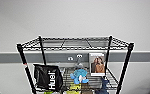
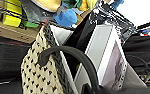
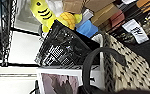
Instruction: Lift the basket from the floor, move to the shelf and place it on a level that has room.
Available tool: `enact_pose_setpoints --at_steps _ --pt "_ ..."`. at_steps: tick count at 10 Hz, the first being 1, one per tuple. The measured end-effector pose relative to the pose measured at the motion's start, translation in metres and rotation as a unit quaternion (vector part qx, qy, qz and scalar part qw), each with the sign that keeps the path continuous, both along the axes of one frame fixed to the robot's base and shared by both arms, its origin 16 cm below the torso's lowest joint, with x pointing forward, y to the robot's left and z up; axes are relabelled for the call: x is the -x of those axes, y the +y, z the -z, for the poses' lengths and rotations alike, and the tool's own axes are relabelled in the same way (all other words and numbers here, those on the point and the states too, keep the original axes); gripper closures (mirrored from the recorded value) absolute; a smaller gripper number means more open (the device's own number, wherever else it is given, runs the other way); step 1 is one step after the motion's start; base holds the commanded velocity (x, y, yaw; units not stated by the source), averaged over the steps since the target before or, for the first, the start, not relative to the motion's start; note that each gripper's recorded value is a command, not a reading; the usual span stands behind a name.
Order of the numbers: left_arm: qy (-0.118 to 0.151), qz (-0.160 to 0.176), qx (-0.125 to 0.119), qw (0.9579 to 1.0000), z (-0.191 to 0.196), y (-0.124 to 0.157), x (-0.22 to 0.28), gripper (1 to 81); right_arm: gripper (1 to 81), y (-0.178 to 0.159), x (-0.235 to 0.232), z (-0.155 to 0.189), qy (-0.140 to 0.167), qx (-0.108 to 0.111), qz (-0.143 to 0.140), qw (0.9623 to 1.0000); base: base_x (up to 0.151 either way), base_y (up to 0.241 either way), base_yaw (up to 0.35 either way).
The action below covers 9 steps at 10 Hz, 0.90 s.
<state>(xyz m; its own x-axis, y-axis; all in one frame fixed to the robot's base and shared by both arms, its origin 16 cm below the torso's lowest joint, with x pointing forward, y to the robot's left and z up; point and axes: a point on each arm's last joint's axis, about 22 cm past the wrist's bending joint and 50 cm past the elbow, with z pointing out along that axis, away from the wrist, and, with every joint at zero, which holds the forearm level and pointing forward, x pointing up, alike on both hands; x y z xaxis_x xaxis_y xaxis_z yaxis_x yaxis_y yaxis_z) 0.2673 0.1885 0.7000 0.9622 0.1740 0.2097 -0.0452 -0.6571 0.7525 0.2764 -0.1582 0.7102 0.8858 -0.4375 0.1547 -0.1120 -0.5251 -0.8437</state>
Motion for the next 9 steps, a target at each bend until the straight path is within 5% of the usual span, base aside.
enact_pose_setpoints --at_steps 9 --pt "-0.059 0.026 0.059 0.9962 -0.111 -0.010 -0.006 81.1 81.1 0.012 -0.015 -0.097 -0.056 -0.064 0.004 0.9964 0.000 0.000 0.000"
